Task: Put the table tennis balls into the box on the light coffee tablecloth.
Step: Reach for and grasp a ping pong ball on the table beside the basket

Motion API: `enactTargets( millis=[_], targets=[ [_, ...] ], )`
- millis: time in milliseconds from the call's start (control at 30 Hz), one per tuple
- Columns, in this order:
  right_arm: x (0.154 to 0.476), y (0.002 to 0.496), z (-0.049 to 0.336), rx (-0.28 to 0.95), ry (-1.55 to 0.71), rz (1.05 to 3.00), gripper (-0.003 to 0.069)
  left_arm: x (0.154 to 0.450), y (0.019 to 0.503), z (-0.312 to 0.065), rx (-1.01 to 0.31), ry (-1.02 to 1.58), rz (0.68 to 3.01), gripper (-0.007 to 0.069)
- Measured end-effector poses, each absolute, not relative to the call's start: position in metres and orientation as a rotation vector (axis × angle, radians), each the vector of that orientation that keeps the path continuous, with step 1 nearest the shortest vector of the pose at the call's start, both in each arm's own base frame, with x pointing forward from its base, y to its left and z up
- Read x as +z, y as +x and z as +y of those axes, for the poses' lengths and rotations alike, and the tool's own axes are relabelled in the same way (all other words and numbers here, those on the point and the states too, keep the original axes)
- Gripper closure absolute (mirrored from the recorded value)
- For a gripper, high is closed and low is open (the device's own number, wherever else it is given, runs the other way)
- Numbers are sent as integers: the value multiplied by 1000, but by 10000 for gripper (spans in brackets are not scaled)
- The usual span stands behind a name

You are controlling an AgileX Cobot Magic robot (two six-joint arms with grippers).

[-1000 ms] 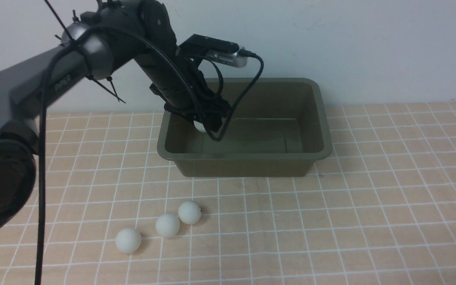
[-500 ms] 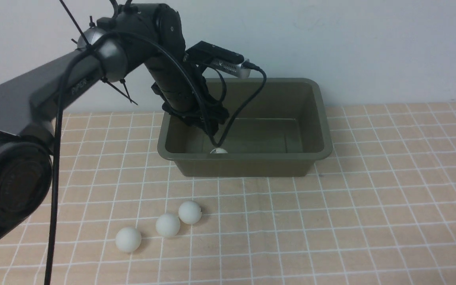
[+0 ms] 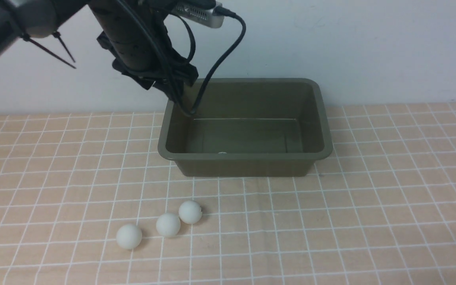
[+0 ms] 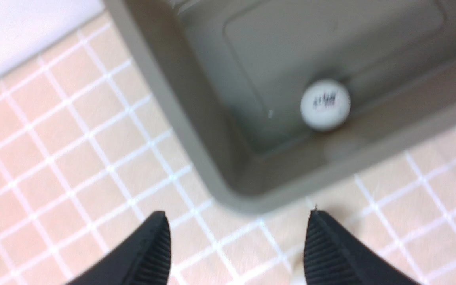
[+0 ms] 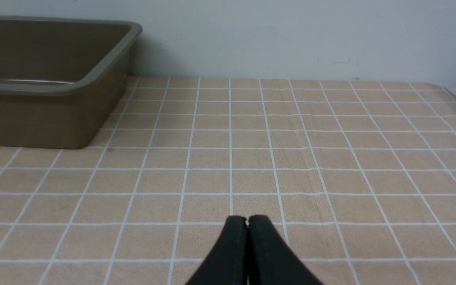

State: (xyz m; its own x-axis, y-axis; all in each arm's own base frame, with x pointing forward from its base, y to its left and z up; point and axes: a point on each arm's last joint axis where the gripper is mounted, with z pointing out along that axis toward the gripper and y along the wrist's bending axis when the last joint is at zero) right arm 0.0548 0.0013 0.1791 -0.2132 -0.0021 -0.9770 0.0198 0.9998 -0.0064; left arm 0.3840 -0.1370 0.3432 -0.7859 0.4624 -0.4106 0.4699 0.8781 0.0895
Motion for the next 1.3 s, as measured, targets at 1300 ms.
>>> enactTargets(
  millis=[1300],
  targets=[
    [179,55,1,-20,13,1786,675,187,284,-94,46,739,2793,252]
  ],
)
